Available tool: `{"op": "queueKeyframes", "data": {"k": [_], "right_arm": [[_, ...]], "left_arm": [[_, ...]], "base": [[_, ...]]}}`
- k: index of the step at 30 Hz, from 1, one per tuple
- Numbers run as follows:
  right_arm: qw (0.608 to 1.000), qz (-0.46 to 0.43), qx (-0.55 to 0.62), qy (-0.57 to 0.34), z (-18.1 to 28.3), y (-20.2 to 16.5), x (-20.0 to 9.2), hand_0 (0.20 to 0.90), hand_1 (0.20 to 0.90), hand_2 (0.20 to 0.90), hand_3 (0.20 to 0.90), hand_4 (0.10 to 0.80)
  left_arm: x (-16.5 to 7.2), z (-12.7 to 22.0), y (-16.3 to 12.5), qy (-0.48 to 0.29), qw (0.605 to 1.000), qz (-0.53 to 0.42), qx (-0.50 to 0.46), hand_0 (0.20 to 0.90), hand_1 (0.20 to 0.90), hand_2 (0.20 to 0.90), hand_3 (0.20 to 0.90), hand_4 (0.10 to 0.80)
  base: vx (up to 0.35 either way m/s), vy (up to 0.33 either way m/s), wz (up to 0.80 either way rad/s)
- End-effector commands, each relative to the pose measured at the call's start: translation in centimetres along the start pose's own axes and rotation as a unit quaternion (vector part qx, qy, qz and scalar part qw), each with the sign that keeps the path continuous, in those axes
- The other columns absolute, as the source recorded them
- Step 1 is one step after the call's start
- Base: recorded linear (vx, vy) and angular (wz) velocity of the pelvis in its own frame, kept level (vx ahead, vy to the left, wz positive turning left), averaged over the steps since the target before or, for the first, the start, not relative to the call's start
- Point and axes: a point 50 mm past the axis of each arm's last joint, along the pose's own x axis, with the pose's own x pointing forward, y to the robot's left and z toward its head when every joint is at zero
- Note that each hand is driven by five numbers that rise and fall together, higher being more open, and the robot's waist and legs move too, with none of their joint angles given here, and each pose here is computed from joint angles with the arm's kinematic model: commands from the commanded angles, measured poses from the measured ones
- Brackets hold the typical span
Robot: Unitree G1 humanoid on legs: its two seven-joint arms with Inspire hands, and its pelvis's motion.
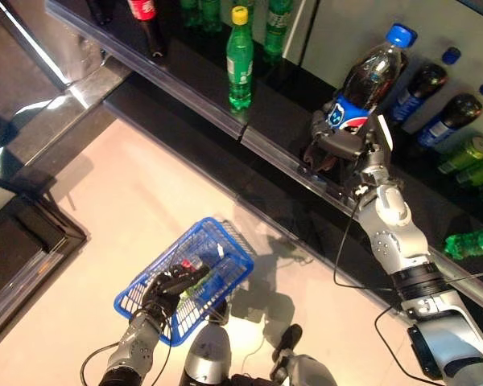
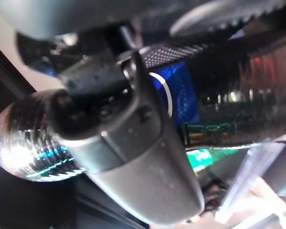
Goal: Pick up the drink and place into the basket.
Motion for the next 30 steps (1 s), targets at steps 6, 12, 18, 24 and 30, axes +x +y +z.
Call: {"op": "queueKeyframes", "data": {"k": [6,12,18,24,30], "right_arm": [[0.990,0.076,0.001,-0.122,1.8,3.3,-2.2,0.300,0.300,0.300,0.200,0.100],[0.989,0.091,-0.007,-0.119,1.4,4.2,-2.6,0.300,0.300,0.300,0.200,0.100],[0.986,0.114,-0.020,-0.117,1.1,5.0,-3.0,0.300,0.300,0.300,0.200,0.100],[0.983,0.138,-0.036,-0.112,1.1,6.4,-3.2,0.300,0.300,0.300,0.200,0.100],[0.982,0.158,-0.035,-0.101,0.7,7.3,-3.4,0.300,0.300,0.300,0.200,0.100]], "left_arm": [[-1.4,7.5,-6.7,-0.182,0.956,-0.230,0.007,0.300,0.300,0.300,0.200,0.100],[-2.4,9.0,-9.4,-0.199,0.932,-0.303,0.008,0.300,0.300,0.300,0.200,0.100],[-4.0,10.6,-11.9,-0.218,0.900,-0.377,0.014,0.300,0.300,0.300,0.200,0.100],[-5.6,11.7,-14.0,-0.228,0.864,-0.448,0.022,0.300,0.300,0.300,0.200,0.100],[-6.9,12.4,-15.4,-0.233,0.839,-0.492,0.022,0.300,0.300,0.300,0.200,0.100]], "base": [[0.000,0.007,0.10],[0.008,-0.006,0.12],[0.005,0.000,0.06],[0.013,0.002,0.08],[0.015,0.002,0.19]]}}
